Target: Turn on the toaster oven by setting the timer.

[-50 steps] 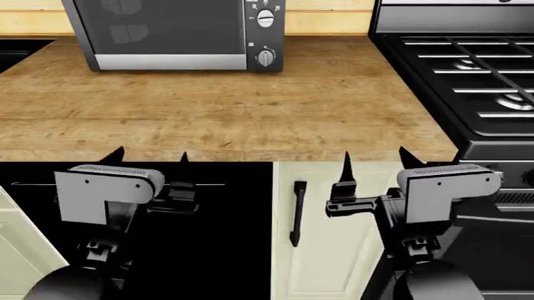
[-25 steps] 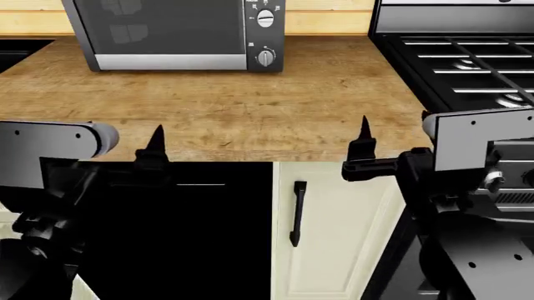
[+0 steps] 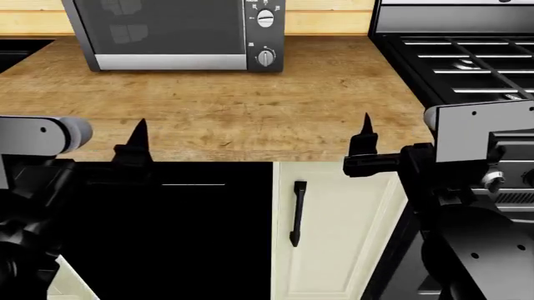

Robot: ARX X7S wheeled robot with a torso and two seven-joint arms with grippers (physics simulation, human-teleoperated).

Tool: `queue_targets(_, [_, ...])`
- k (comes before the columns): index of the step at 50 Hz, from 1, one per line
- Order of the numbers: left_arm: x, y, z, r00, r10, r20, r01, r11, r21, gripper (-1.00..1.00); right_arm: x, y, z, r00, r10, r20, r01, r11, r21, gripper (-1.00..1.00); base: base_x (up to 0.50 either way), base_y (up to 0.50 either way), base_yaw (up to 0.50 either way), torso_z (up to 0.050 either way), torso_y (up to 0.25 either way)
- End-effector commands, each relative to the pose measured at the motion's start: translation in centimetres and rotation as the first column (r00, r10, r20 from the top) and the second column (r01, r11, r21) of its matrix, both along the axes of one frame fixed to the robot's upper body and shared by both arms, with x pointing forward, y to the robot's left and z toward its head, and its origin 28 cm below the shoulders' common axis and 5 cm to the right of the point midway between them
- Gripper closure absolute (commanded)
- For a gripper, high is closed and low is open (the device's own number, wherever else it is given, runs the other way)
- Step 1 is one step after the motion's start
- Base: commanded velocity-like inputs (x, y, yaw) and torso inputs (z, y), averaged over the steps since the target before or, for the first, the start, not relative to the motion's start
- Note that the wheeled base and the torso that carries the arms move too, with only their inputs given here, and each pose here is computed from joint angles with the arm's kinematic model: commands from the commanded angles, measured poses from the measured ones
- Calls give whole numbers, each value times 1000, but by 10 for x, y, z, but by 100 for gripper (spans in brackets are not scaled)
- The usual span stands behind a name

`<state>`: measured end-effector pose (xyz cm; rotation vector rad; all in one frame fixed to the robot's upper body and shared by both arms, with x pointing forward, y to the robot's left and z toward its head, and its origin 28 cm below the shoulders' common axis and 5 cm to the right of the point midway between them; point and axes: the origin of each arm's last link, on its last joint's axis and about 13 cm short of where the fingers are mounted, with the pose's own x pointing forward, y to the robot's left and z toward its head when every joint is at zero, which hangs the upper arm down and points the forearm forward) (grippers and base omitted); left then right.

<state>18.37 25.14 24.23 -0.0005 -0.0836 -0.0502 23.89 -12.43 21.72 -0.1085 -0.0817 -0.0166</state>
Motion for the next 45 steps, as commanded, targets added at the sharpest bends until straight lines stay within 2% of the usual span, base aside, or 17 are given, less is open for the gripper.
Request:
queue_targets(1, [-2,1,1,1000,2,3,-2,1000,-2,-100,0,0,0,1000,-5,-4,5,1000,0,-100,0,0,0,0,0])
queue_targets(7, [-2,1,1,1000,2,3,-2,1000,-2,-100,0,0,0,1000,-5,-4,5,1000,0,-100,0,0,0,0,0])
queue_targets(8, [-3,1,1,1000,3,2,-3,1000,-1,-100,1,1,-1,1000,-10,-16,9,999,-31,-100,0,0,0,0,0])
queue_targets(11, [-2,0,2,1000,1,0,-1,1000,-2,-100,2,0,1,1000,0,-15,0,1000,-1,-100,0,0,0,0,0])
queue_targets(23, [7,0,2,1000,12,-3,-12,1000,-16,-100,6,0,1,1000,8,-25,-8,1000,22,-100,0,0,0,0,0])
queue_targets(45, [7,0,1,1000,6,0,-6,1000,-2,-100,9,0,-1,1000,14,-26,-13,1000,28,-100,464,326,0,0,0])
